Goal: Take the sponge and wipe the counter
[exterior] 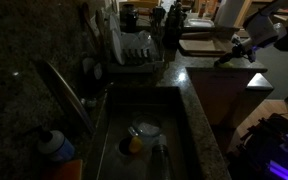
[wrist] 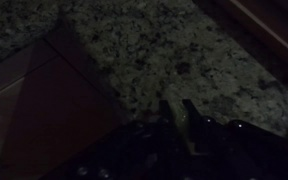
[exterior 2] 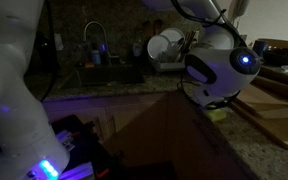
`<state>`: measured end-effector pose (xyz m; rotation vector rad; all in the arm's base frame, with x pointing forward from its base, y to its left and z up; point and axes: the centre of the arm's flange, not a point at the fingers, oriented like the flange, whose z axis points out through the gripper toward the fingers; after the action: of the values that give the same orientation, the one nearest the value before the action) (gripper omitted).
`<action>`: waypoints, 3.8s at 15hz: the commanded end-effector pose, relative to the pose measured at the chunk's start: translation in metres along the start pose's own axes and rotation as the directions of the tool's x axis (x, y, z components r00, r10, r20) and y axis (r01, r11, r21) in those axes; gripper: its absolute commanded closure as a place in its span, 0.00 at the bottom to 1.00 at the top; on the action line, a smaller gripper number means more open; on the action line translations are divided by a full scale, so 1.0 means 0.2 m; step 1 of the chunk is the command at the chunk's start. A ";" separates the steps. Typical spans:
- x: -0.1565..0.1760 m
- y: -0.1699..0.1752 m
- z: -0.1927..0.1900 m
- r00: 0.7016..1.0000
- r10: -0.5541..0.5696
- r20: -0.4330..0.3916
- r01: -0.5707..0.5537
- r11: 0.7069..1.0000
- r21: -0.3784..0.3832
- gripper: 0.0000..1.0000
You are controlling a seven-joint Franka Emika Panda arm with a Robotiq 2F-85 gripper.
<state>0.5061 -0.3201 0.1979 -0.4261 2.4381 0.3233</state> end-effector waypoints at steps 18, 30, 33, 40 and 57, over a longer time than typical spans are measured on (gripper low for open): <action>0.79 -0.37 -0.32 0.989 0.093 0.112 -0.126 0.927 0.352 0.95; 1.13 -0.64 -0.49 0.989 0.065 0.134 -0.119 0.888 0.445 0.95; 1.00 -0.66 -0.50 0.990 0.048 0.136 -0.088 0.947 0.309 0.95; 0.71 -0.61 -0.58 0.992 -0.093 0.081 0.089 0.995 0.054 0.95; -0.02 -0.12 -0.18 0.914 -0.297 0.278 0.374 0.881 -0.290 0.95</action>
<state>0.4929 -0.3829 0.2298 -0.8125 2.0050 0.5704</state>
